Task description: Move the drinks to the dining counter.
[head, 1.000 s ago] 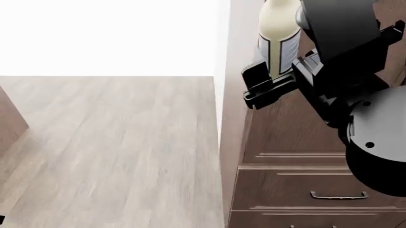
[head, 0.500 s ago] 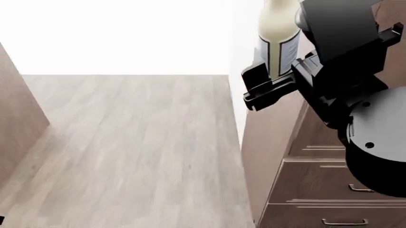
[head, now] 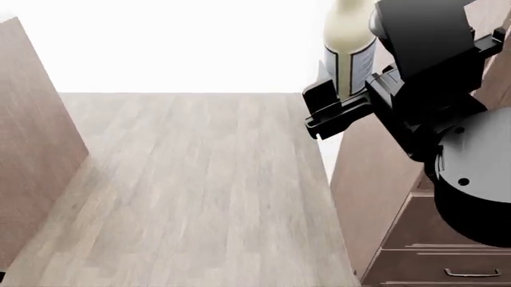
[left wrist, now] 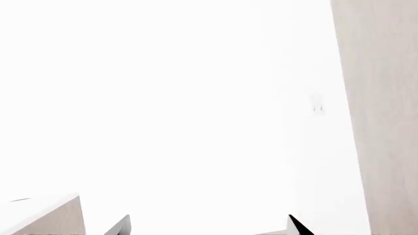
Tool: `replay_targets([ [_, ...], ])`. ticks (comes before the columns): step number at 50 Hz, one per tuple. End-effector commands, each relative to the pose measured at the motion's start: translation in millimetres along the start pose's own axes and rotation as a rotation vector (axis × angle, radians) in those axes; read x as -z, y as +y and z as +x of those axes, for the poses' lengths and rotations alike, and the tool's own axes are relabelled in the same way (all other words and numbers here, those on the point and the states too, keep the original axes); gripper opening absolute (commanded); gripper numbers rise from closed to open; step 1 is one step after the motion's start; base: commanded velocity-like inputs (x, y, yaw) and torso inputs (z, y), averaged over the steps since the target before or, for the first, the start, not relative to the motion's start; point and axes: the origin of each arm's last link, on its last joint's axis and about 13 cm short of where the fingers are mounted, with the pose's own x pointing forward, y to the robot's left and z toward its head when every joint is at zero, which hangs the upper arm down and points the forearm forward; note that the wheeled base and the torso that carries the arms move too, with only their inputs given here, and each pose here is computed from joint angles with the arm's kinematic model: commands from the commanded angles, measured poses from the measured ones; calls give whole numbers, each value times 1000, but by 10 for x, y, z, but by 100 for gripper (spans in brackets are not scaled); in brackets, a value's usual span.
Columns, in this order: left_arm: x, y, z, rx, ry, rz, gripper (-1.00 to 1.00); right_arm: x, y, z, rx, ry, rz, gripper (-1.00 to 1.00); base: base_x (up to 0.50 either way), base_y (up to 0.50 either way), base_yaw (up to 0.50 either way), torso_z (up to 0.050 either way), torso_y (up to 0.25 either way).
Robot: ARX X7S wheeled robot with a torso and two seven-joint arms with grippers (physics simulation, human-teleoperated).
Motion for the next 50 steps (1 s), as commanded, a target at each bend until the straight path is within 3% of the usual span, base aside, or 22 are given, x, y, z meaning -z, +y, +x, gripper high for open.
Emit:
replay_targets([
  [1,-2,0,-1,1,-1,-1,100,-54,-26,15,17,-36,-23,-100,-21,500,0,0,0],
  [50,11,-1,-2,5,3,-8,100,-22,-13,14,12,-34,-30,-100,-2,500,0,0,1],
])
